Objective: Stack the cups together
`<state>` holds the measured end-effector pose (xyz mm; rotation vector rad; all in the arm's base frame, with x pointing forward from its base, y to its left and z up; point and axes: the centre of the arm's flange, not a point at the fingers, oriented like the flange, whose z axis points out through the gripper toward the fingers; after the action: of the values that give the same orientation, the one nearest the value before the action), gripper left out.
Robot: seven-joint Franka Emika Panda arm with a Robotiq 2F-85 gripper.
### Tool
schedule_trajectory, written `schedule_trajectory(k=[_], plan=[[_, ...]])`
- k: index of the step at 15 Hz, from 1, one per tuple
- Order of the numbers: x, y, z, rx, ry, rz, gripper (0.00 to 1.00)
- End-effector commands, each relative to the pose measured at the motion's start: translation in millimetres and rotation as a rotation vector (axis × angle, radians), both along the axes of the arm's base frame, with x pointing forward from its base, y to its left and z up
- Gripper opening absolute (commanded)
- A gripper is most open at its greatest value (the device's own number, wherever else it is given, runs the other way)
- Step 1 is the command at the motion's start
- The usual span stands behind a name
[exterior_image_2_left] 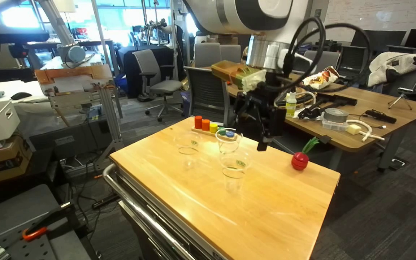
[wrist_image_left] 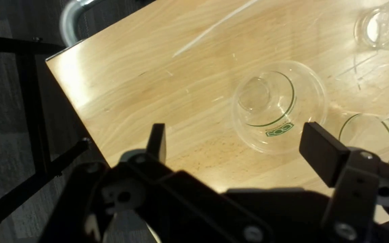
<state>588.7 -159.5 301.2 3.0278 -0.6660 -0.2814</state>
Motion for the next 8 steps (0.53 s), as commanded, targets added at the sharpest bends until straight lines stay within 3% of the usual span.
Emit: schedule_trajectory(k=[1,8], plan=[[19,-25,-32,0.081,-0.050,-0.029,1.00],[22,-30,-91,0.183,0.006,-0.087,1.00]])
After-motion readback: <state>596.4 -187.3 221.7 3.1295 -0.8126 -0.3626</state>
